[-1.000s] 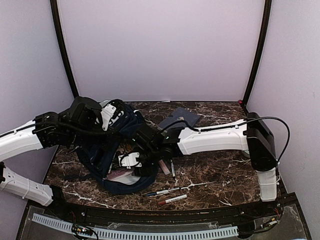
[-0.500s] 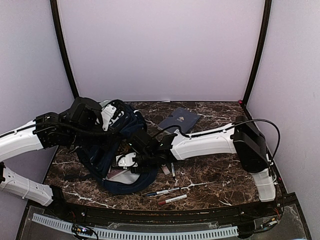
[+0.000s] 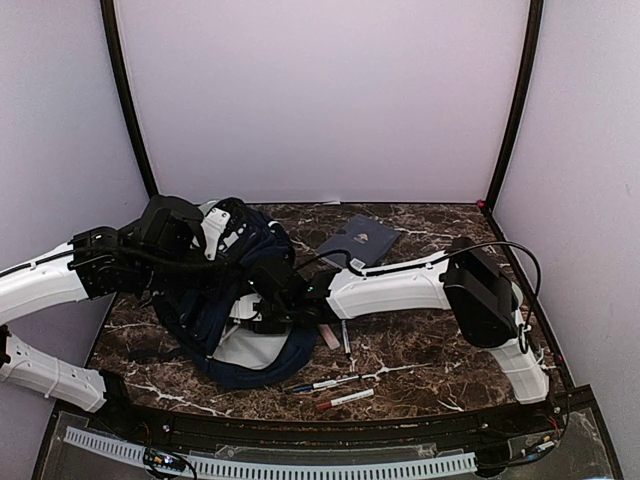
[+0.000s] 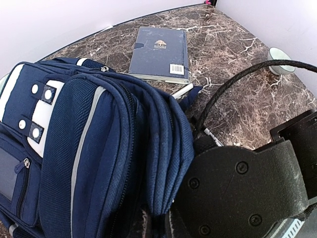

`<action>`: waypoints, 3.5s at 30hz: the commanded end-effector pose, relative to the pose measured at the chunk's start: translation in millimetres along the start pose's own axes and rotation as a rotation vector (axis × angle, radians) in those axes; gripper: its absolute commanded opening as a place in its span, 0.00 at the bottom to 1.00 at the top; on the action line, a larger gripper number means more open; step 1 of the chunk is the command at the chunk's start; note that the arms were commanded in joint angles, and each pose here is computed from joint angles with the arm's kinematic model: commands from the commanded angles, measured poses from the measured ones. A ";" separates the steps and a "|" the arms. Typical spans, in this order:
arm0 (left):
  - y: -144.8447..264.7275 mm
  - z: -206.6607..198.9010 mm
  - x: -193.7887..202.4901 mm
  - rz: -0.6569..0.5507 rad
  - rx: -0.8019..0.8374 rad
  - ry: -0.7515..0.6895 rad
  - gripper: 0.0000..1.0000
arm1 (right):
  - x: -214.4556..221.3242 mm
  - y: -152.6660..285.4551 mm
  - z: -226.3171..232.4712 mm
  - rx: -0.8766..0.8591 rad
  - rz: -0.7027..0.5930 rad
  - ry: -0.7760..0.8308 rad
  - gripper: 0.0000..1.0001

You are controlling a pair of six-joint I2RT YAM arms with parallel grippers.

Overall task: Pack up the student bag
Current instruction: Adjust the book in the largest pocket of the bag, then place the largest pocket of the bag in the student bag, then move the book to the center of the board.

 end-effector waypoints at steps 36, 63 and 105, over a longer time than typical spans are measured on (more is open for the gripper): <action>-51.1 -44.5 68.4 0.395 0.192 -0.032 0.44 | 129.2 197.1 -15.7 -0.393 -0.105 -0.607 0.44; -300.8 19.6 -114.0 0.119 0.035 0.299 0.79 | 312.0 133.9 -58.2 -0.232 0.027 -1.329 0.51; -326.7 -80.6 -98.9 0.284 0.434 0.452 0.58 | 363.1 78.5 -48.6 -0.485 -0.040 -1.622 0.65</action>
Point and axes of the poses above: each gripper's point midway between its finger pads, its own y axis back along the fingers, its own z axis along the line the jaws close on, x = y × z, the point moved 2 cm from there along y, back along the fingers, and after that the axes turned 11 degrees about y, right-handed, at the moved point
